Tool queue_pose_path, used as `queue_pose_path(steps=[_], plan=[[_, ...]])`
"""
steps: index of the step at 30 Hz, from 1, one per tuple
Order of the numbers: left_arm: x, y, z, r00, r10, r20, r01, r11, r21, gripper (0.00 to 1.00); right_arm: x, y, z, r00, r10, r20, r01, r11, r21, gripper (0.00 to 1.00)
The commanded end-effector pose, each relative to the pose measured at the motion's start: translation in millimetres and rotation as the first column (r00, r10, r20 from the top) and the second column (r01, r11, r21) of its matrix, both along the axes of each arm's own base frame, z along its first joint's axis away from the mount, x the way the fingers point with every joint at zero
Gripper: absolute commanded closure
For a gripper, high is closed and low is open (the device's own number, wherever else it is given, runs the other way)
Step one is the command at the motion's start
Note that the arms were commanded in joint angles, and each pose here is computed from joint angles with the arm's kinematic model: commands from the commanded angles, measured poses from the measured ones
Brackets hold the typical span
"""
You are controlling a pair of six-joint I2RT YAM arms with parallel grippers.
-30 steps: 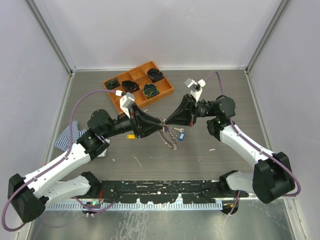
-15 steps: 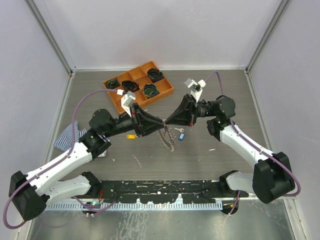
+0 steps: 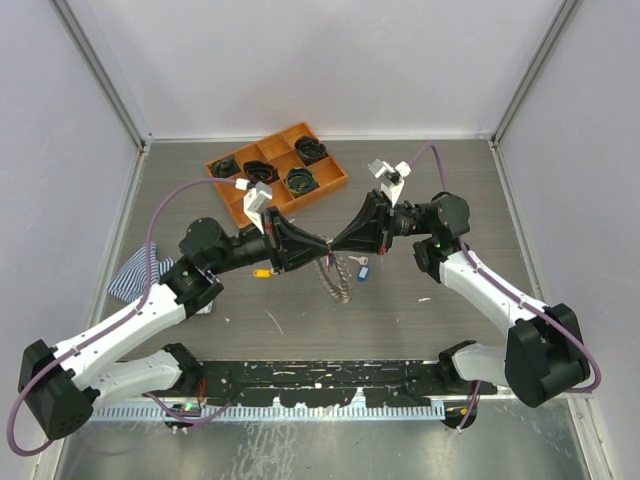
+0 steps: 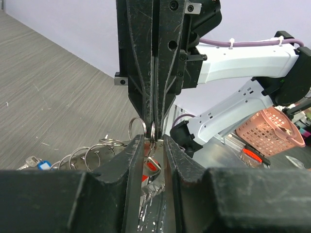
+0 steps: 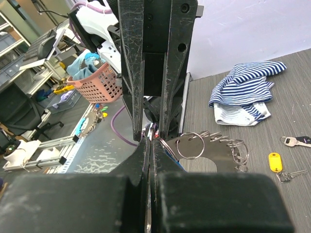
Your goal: Remove the keys from the keyring
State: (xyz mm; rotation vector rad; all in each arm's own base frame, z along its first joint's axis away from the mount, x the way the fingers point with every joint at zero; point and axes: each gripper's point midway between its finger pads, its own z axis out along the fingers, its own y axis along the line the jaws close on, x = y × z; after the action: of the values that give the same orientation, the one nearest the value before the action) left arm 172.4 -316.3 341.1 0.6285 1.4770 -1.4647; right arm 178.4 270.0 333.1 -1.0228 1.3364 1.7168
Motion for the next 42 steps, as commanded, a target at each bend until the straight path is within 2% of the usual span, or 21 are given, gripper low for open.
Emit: queue_pose_path(steps=[1,5,8,11,14,21,30,38,42], plan=[[-3,-1,23,0.999,-0.012,0.048,0.014,0.999,-0.05,0.76,-8,-1,18,0.996,-0.006,0.093,0.002,0.999,0.044,0.99],[-2,-1,17,0.999,-0.009,0.039,0.01,1.0,-0.023,0.76,-7,-1,18,0.996,-0.005,0.094,0.001,0.999,0.044,0.99],[-2,0,17,0.999,-0.003,0.043,0.004,1.0,-0.018,0.8,-8,-1,18,0.995,-0.003,0.096,-0.001,0.999,0.042,0.99],[-2,-1,18,0.999,-0.007,0.046,0.008,1.0,-0.016,0.95,-8,-1,17,0.995,0.0,0.097,-0.004,0.999,0.04,0.99],[-3,-1,19,0.998,-0.016,0.056,0.017,1.0,-0.016,1.0,-8,0,16,0.995,0.001,0.096,-0.005,0.999,0.035,0.99],[-5,-1,20,0.997,-0.027,0.067,0.026,1.0,0.015,1.0,-7,1,9,0.996,0.011,0.093,-0.011,1.0,0.001,0.98],[-8,-1,5,0.998,-0.058,0.021,0.055,0.988,0.145,1.0,-4,4,4,0.994,0.035,0.101,-0.03,0.998,-0.051,0.86],[-15,-5,-3,0.99,-0.133,-0.037,0.138,0.961,0.241,1.0,-3,8,-9,0.993,0.052,0.108,-0.035,0.988,-0.152,0.85],[-16,-3,-4,0.989,-0.144,-0.043,0.15,0.948,0.281,1.0,-6,9,-10,0.99,0.072,0.124,-0.051,0.985,-0.162,0.85]])
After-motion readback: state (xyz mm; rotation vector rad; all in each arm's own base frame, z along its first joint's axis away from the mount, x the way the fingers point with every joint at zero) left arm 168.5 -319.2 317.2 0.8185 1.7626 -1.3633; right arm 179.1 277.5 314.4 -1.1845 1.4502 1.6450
